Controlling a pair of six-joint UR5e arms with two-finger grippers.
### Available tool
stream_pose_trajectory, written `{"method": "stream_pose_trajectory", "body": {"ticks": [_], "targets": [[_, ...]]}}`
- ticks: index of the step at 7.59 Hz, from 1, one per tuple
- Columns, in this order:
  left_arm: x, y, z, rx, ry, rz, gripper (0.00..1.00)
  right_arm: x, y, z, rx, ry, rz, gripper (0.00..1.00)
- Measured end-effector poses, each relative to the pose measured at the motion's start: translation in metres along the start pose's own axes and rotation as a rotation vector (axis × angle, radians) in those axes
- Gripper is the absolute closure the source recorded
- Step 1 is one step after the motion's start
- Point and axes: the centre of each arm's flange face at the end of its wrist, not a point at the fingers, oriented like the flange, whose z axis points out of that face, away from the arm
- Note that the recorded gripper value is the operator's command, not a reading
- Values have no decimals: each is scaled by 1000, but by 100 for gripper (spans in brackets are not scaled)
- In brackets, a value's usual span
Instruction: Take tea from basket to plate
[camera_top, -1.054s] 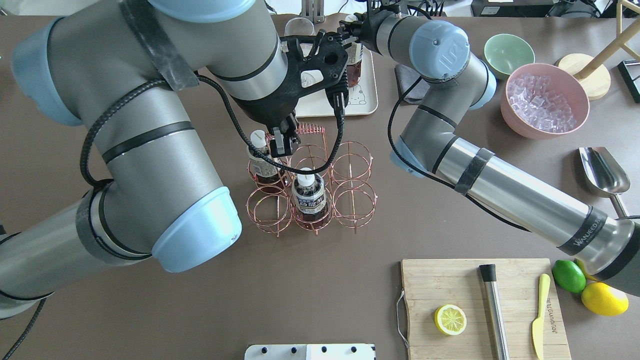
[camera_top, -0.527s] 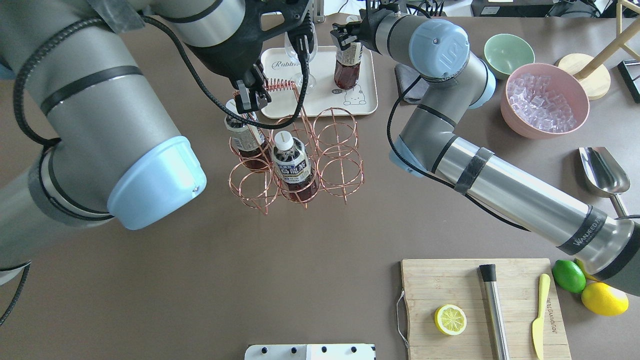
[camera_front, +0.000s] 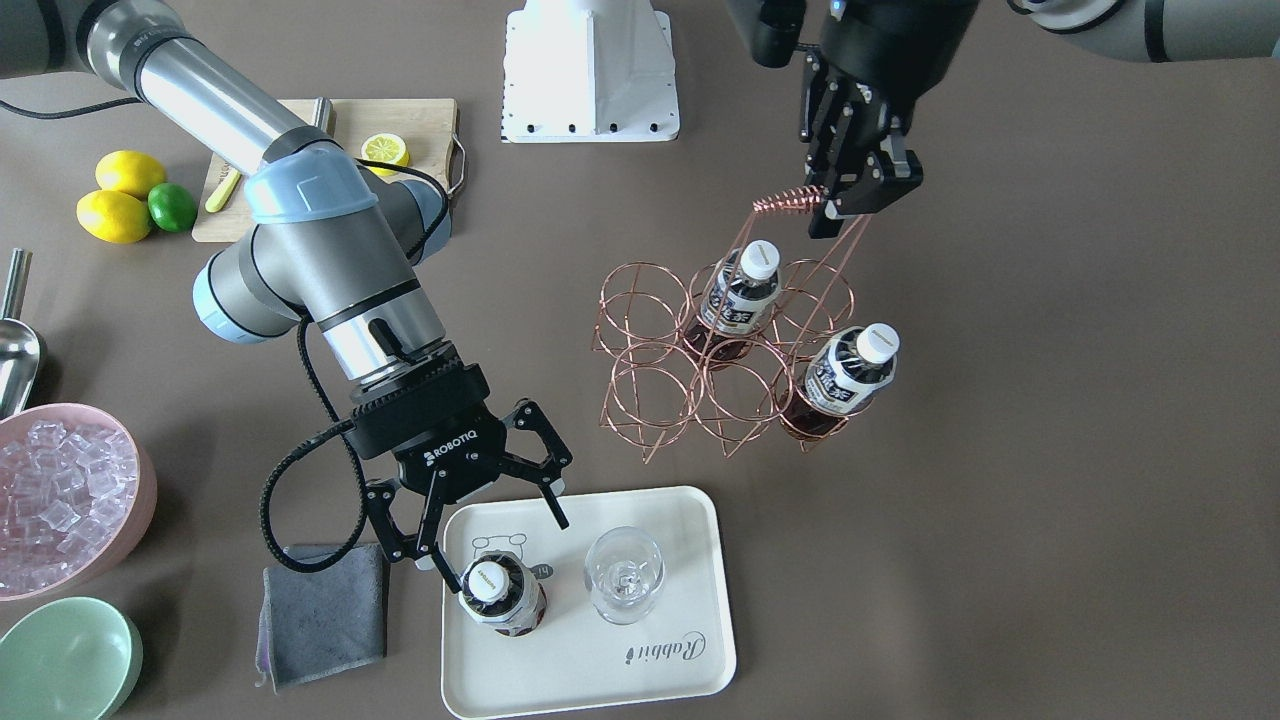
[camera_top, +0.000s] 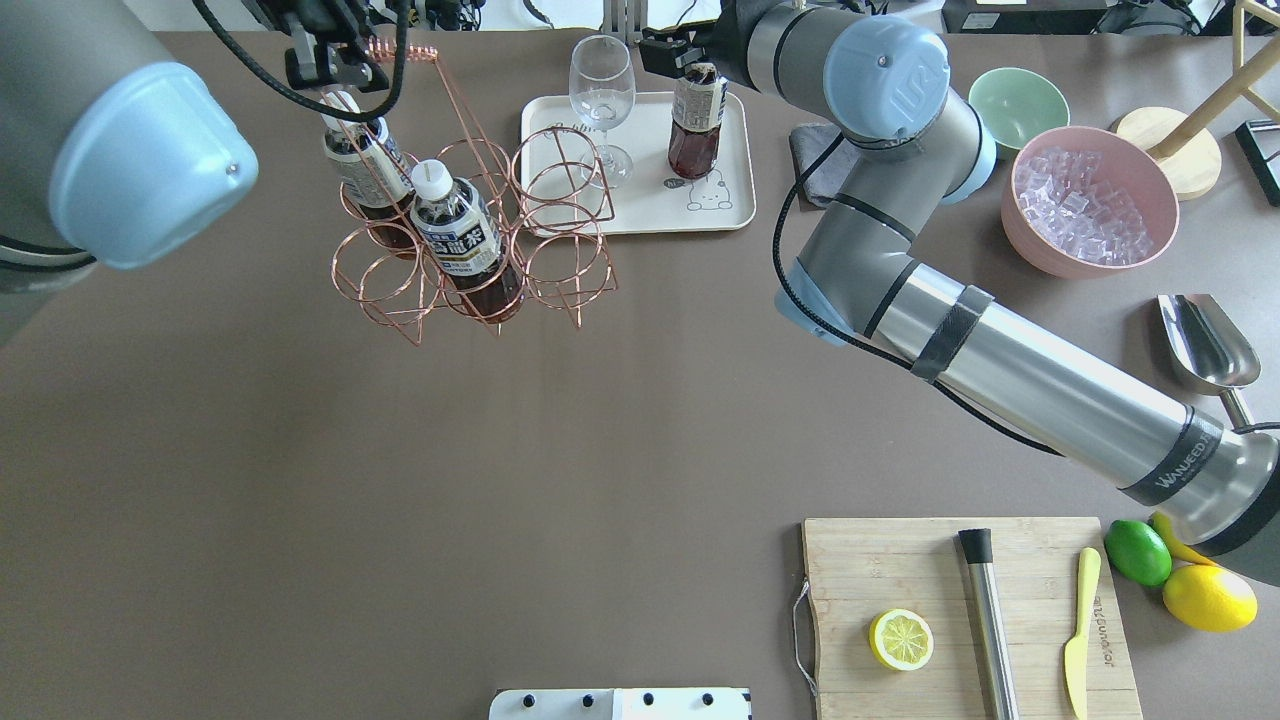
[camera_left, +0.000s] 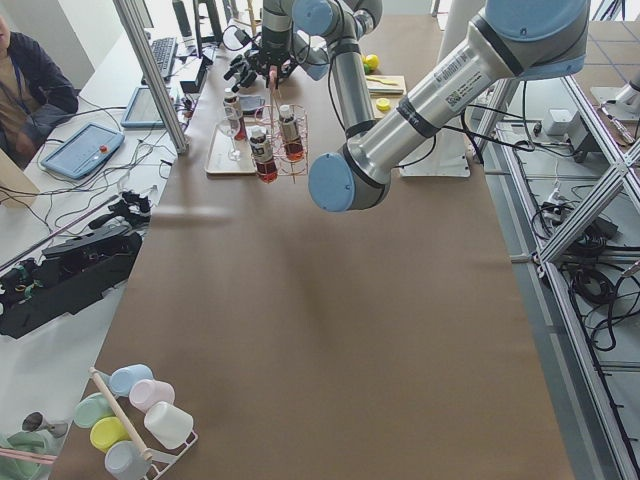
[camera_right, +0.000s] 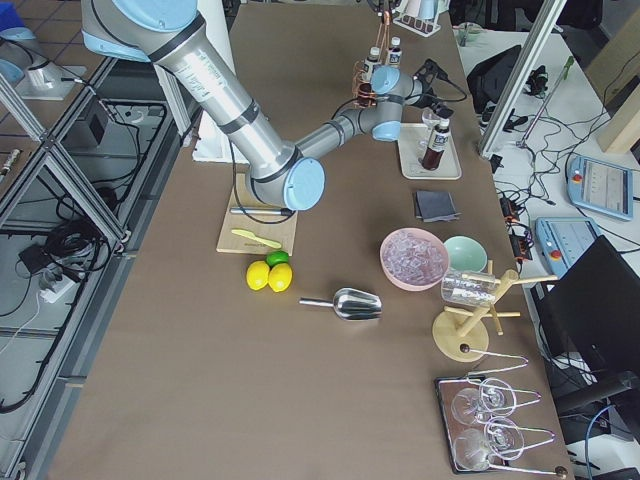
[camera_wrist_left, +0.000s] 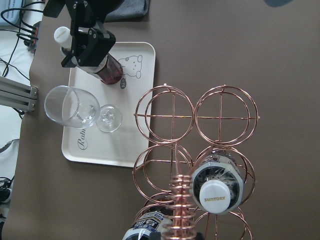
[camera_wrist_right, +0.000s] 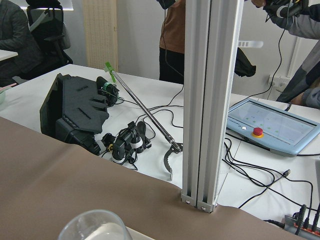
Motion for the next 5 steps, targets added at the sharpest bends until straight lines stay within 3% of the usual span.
{"method": "stream_pose_trajectory", "body": {"ticks": [2,3,5], "targets": [[-49,75,-9,-35,3,20,100,28,-47,-38,-68,-25,28,0],[-77,120,-13,-63,4,38,100,41,-63,-72,-103,-1,41,0],[-127,230,-15,-132,21,59,100,63,-58,-150,-186,93,124,0]]}}
